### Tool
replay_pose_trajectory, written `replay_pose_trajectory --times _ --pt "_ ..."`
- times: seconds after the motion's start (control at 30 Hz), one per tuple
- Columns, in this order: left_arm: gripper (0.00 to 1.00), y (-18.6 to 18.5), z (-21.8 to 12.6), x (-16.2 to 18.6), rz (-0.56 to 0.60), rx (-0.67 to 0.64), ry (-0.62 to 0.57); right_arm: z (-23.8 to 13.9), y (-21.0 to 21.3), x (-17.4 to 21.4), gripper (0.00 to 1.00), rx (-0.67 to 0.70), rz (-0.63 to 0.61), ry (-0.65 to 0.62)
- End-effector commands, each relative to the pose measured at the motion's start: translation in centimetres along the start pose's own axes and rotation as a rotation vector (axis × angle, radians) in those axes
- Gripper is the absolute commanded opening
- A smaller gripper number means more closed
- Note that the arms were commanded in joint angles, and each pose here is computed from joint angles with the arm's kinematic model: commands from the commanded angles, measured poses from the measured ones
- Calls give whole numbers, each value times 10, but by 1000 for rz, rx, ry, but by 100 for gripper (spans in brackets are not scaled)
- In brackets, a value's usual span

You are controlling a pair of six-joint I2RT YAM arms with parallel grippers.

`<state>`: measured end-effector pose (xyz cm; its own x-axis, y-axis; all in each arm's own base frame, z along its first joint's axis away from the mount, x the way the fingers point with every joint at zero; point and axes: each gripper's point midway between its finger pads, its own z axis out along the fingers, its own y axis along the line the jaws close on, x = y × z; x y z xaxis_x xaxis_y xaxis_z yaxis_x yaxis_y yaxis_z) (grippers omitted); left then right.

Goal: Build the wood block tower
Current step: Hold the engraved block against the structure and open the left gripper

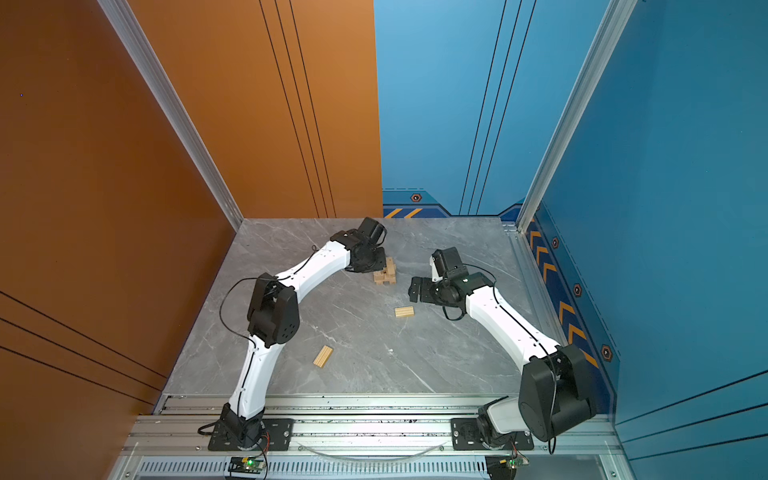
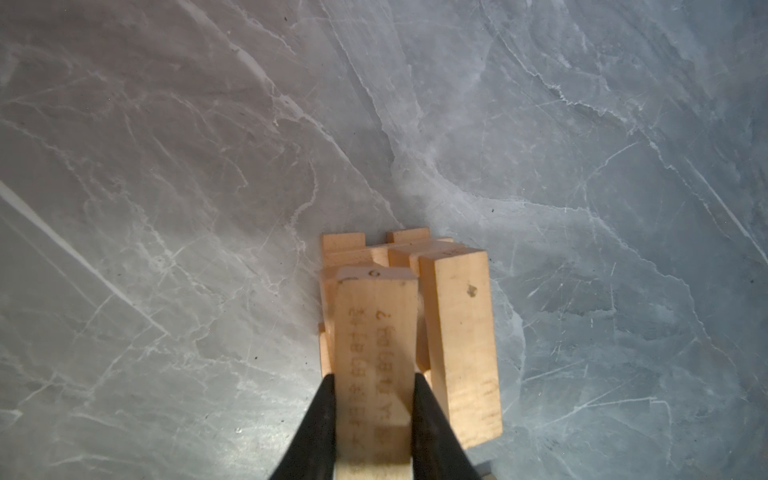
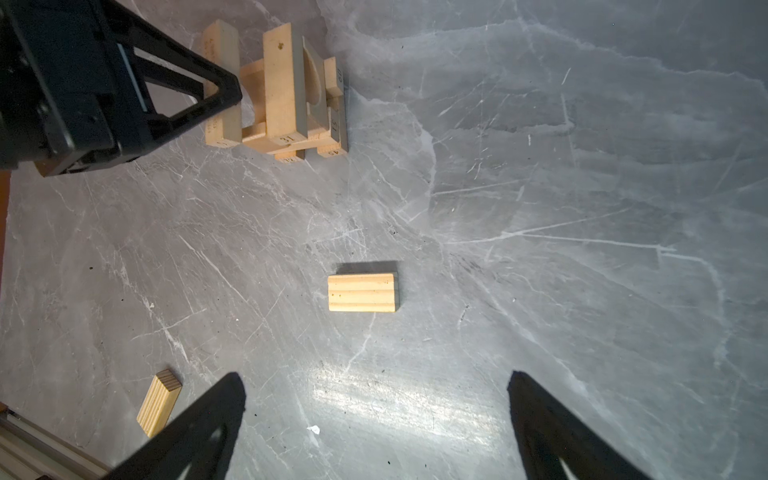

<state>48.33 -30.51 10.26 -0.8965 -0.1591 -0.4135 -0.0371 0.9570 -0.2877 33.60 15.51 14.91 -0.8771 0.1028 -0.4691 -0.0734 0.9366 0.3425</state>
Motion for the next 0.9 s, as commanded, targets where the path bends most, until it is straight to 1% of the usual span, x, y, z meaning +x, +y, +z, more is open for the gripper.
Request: replay_pose_trajectory --times 0.0,0.33,0.6,0.87 --pt "28 3 5 -2 2 -10 11 -1 3 -9 100 -11 -15 -16" --pt "29 1 6 -2 2 -2 13 -1 0 -9 100 -7 -12 -14" --pt "35 0 7 -2 0 0 13 0 -1 -8 100 -8 -8 -11" --pt "36 1 8 0 2 -5 22 0 -5 -7 100 -2 1 -10"
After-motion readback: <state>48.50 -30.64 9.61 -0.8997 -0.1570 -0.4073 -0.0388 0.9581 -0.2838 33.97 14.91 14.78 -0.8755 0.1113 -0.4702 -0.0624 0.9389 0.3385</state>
